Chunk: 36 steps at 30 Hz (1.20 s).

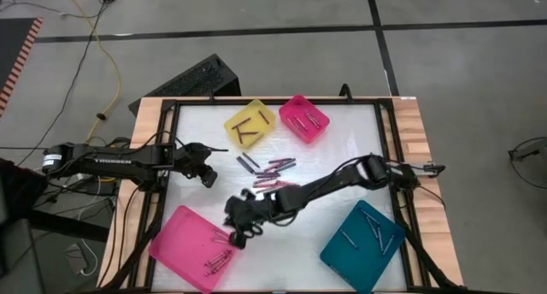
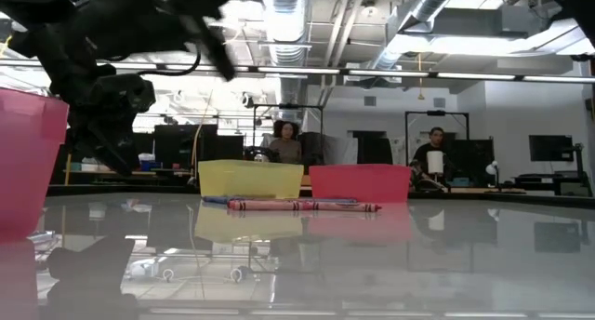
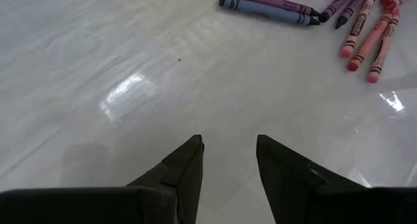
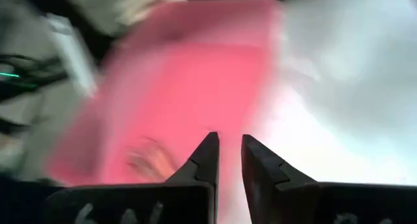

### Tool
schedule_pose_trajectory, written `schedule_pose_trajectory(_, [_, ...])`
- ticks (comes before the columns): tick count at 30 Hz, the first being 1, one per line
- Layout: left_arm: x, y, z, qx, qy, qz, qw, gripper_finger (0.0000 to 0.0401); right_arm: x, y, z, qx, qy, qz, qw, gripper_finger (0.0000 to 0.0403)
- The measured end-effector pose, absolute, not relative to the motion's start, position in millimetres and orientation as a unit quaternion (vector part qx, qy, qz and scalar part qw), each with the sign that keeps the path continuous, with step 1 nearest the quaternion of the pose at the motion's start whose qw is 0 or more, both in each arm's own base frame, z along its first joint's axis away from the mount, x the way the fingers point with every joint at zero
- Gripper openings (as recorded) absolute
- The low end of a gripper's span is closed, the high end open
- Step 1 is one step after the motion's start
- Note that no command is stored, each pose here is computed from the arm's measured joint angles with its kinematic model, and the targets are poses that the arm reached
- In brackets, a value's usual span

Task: Sort crayons
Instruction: Put the purple crayon into the yellow bin

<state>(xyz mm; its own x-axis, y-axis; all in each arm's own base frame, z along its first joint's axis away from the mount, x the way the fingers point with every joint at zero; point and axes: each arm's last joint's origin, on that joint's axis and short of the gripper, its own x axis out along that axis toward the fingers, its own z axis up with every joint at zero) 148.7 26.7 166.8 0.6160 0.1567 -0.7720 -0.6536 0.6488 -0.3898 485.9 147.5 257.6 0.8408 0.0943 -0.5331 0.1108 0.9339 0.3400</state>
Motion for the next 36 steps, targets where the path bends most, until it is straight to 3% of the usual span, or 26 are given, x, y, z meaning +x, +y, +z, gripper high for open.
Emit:
schedule_pose_trajectory(5, [148.7, 26.8, 166.8, -0.340, 0.364, 0.246, 0.832, 0.0133, 456.1, 124.9, 279.5, 0.141, 0.361, -0.084, 0.918, 0.0060])
schedule_pose_trajectory(11, [149.0, 26.1, 166.9, -0.344, 0.367, 0.233, 0.832, 0.0133, 430.5, 107.3, 279.5, 0.100, 0.453, -0.154, 0.872, 0.0060])
schedule_pose_trajectory(18, [151.2, 24.8, 168.5, -0.349, 0.367, 0.200, 0.839, 0.0133, 410.1, 99.2, 274.5, 0.053, 0.540, -0.174, 0.822, 0.0060])
schedule_pose_trajectory(24, [159.1, 22.8, 176.2, -0.337, 0.339, 0.122, 0.870, 0.0133, 405.0, 71.2, 276.3, 0.015, 0.581, -0.176, 0.794, 0.0060])
schedule_pose_trajectory(30, [164.5, 23.9, 182.8, -0.323, 0.300, 0.108, 0.891, 0.0133, 408.6, 30.3, 284.4, -0.005, 0.577, -0.174, 0.798, 0.0060])
schedule_pose_trajectory(36, [165.9, 24.1, 184.5, -0.308, 0.291, 0.100, 0.900, 0.0133, 419.2, -7.2, 297.6, -0.044, 0.533, -0.108, 0.838, 0.0060])
